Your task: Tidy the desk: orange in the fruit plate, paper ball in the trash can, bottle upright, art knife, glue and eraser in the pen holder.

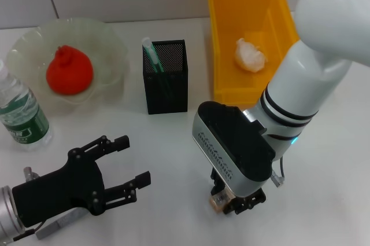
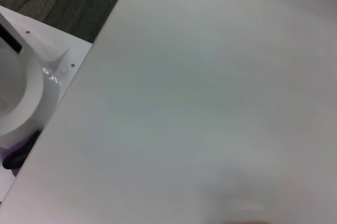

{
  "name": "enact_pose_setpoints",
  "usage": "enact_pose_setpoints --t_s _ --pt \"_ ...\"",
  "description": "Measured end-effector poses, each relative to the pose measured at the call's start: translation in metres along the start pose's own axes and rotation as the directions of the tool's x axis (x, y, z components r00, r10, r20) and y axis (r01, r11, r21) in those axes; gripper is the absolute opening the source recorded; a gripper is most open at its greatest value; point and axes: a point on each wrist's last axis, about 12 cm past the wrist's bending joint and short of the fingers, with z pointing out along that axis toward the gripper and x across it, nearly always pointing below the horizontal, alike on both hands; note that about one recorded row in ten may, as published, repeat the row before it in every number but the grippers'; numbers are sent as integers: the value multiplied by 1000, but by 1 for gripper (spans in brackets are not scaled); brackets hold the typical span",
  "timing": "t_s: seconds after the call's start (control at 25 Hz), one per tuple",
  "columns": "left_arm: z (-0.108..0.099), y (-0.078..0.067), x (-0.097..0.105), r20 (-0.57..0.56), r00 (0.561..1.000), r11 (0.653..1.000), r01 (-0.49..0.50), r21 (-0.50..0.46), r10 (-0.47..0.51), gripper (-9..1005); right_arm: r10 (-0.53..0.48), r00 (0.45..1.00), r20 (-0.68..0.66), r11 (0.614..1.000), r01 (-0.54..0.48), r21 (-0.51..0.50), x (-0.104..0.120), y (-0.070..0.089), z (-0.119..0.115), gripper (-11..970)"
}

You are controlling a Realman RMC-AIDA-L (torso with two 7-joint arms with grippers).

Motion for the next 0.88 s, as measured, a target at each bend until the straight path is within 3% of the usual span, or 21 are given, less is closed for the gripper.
enact_pose_setpoints --t_s 0.08,0.32,0.6,0.72,0.88 --pt "0 0 0 0 1000 1000 0 0 0 842 3 1000 4 1000 -3 -3 0 -1 0 466" --pt "0 1 -2 5 1000 1000 -5 5 5 841 11 1000 21 1000 -12 12 -1 -3 -3 294" --pt "-1 2 -4 11 1000 1000 -14 9 14 841 136 984 119 980 -151 131 3 -16 -32 268" --pt "-3 0 -5 25 999 1000 -23 14 23 841 225 951 212 939 -270 214 11 -22 -57 269" --pt "-6 -3 -5 39 999 999 -26 21 25 841 325 863 387 827 -458 327 28 -27 -94 272"
